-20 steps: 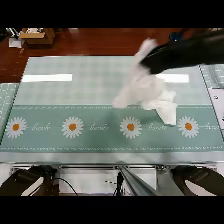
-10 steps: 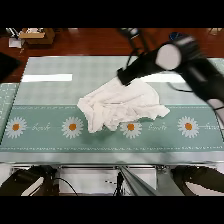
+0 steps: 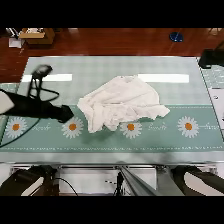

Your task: Fold the shirts.

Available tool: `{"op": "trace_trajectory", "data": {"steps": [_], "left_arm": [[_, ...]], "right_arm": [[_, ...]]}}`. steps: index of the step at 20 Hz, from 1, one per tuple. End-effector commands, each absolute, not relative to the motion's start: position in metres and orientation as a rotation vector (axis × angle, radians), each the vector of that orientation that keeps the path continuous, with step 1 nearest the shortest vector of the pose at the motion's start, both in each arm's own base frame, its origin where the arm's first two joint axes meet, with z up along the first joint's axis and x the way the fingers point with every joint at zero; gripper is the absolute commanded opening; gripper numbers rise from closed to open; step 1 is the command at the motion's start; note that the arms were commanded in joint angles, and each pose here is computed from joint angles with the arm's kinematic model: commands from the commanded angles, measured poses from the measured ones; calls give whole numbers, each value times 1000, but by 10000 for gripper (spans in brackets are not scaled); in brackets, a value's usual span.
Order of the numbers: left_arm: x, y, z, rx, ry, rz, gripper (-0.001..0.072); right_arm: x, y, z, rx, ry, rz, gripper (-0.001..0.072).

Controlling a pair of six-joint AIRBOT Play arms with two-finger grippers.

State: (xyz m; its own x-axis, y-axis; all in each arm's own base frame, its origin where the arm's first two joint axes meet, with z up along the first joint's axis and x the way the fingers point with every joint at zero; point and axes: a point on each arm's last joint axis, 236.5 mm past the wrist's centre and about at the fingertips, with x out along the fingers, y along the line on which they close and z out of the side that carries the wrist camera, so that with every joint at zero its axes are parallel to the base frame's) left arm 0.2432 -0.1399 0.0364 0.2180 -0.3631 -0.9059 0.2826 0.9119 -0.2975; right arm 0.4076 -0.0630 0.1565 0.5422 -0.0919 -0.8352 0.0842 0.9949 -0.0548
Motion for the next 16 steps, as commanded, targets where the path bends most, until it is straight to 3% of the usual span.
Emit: {"op": "trace_trajectory", "data": {"steps": [1,10,11,13,14,16], "left_arm": [[222,-161,-23,-257,1346,-457,687],[255,-216,-65,-564,1354,-529,720],[255,-216,-75,-583,1380,-509,679],[250,-216,-93,-594,1441,-483,111],[247,-216,-98,-596,1464,-480,24],[244,-216,-98,-590,1472,-491,23]], "right_arm": [[387,-94,123,181,1058,-117,586],[370,-78,57,283,1161,-62,586],[370,-77,57,285,1160,-60,586],[370,-76,57,290,1159,-54,586],[370,-76,57,287,1160,-53,585],[370,-76,55,263,1165,-35,517]]}}
